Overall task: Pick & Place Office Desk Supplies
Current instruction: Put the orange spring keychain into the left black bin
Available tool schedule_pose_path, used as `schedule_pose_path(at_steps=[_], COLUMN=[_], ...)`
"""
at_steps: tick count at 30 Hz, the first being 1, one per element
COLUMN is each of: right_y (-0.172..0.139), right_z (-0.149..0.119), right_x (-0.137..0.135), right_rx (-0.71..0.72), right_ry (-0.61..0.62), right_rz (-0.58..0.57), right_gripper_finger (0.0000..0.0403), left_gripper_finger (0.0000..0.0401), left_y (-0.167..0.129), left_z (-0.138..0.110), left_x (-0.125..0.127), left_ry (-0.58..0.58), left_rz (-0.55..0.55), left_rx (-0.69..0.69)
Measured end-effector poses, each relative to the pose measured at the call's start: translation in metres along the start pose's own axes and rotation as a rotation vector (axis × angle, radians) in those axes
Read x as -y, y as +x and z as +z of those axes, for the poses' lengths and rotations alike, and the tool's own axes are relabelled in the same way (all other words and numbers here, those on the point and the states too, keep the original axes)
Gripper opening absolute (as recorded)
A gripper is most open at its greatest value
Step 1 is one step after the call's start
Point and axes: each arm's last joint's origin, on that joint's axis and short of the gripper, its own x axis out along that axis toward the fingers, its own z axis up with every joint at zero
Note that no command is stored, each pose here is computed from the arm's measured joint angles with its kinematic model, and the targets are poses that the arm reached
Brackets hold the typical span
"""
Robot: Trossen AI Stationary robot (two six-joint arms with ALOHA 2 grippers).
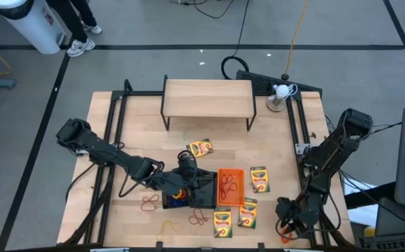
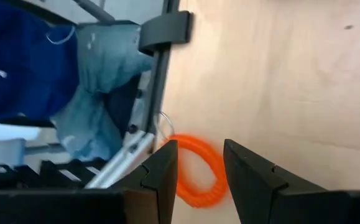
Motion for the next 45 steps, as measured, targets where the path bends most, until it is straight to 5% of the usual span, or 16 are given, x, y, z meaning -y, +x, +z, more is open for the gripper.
schedule_pose_path(at_steps=[13, 28, 45], right_y=[-0.012, 0.015, 0.032], right_z=[-0.014, 0.007, 0.009], right_x=[0.015, -0.039, -0.025], right_rx=[-0.174, -0.26, -0.277], right_ry=[-0.025, -0.12, -0.071], right_rz=[-0.174, -0.261, -0.335], right_gripper_finger=[0.0118, 0.0118, 0.0118], left_gripper_finger=[0.0143, 0.0143, 0.0143], left_y=[0.0, 0.0, 0.0], left_z=[0.001, 0.0, 0.0], left_x=[-0.001, -0.001, 0.0], left_ry=[-0.014, -0.084, -0.081], left_rz=[0.003, 0.003, -0.001], left_rx=[0.003, 0.003, -0.002])
